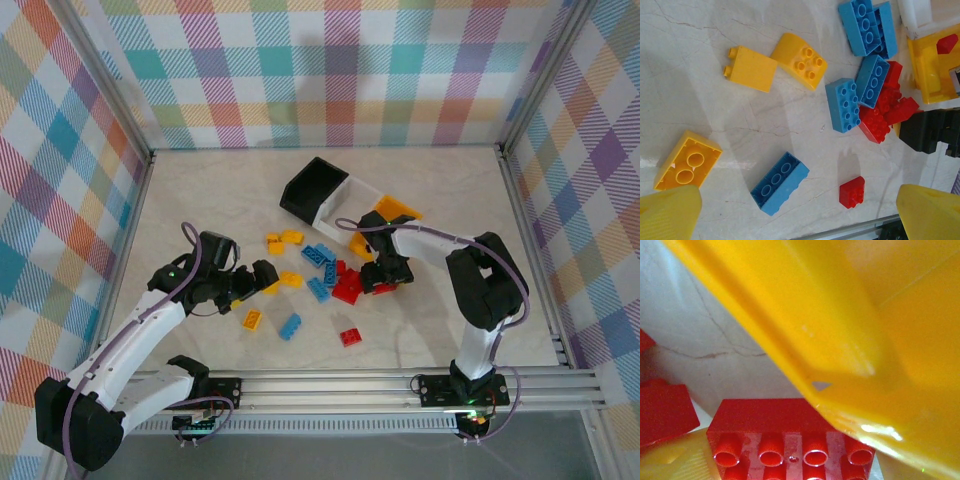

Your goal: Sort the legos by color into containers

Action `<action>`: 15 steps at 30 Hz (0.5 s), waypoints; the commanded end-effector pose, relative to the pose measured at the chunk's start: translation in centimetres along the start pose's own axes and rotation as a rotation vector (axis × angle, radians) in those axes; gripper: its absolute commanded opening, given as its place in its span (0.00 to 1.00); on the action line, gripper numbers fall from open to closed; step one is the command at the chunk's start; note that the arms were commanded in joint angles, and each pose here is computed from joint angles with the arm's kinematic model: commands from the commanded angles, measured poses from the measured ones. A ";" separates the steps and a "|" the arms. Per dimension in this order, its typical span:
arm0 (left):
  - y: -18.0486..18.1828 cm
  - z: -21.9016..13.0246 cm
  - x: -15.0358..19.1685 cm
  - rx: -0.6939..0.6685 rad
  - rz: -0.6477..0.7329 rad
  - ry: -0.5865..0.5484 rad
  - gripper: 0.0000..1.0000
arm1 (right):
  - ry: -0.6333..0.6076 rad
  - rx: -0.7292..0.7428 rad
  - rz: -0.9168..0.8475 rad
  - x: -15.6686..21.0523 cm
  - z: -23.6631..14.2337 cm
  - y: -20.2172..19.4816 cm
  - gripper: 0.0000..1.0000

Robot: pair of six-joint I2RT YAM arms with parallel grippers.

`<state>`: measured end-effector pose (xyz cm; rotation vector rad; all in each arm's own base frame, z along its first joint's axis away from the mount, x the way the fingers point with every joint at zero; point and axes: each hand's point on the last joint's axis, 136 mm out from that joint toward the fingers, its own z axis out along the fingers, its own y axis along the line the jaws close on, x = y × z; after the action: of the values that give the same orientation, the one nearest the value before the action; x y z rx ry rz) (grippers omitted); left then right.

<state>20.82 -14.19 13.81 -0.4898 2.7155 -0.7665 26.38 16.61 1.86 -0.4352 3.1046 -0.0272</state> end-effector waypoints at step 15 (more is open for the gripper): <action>1.3 -0.1 0.8 -0.020 -0.025 0.009 1.00 | -0.002 0.006 0.016 0.0 -0.1 0.0 0.61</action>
<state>20.03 -13.80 13.26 -0.4971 2.7275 -0.7563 26.71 16.79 1.68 -0.4270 3.1025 -0.0267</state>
